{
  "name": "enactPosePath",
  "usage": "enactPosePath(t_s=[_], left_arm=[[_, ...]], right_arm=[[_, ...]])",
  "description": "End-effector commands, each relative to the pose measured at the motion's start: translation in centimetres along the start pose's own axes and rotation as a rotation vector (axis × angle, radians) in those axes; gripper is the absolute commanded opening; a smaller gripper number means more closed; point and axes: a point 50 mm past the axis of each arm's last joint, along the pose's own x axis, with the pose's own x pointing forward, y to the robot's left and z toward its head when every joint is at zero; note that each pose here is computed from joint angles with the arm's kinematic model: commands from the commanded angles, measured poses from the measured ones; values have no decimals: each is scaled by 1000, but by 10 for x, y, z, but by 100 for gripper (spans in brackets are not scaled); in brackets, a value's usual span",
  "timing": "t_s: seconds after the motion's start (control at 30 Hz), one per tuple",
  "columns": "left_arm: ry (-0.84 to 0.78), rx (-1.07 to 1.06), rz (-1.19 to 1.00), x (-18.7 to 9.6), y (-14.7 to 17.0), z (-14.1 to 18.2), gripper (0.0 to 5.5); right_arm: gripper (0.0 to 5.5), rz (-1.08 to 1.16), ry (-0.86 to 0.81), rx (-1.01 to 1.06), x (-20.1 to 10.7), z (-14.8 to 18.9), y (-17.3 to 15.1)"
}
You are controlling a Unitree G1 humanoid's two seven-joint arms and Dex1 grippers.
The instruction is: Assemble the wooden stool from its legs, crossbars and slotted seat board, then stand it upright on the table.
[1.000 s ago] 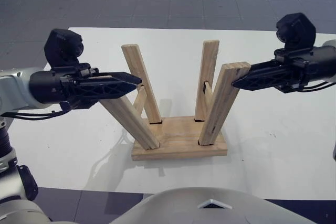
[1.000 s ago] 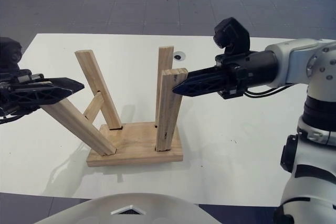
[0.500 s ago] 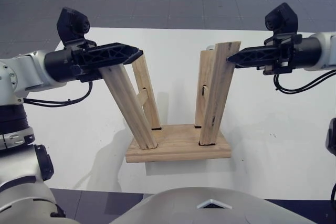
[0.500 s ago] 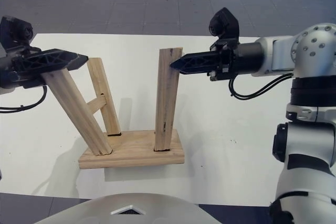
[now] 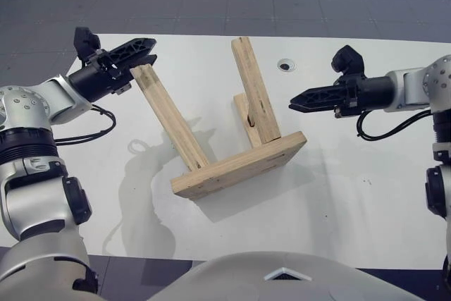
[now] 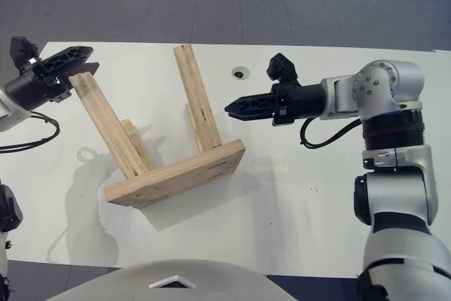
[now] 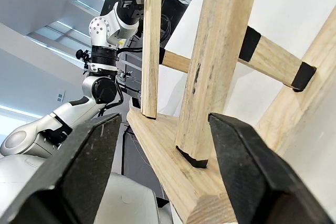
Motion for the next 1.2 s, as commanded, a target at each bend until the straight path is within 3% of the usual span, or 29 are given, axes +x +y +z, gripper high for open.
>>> enactPosePath(t_s=[0.03,0.23,0.37,0.47,0.63,0.83,1.0,1.2], left_arm=[[-26,-22,47,-8,13,-4,387],[-231,53,-35,-36,-10,36,387],[-266,196,-228,-70,-57,50,387],[-118,400,-181,-85,-74,21,387],[394,506,10,-115,-71,-65,387],[725,603,-44,-126,-69,-108,387],[855,744,-4,-108,-44,-133,387],[813,807,-20,-84,-37,-153,387]], right_arm=[[391,-21,1,-20,-2,-1,2],[486,-77,-12,-13,-13,-10,-7],[534,-192,-60,-81,-28,-14,-27],[534,-271,-57,-246,-42,-17,-38],[534,-322,159,-337,-79,-46,-47],[534,-342,356,-470,-91,-66,-62],[534,-292,346,-518,-72,-62,-66],[534,-259,346,-543,-60,-62,-67]])
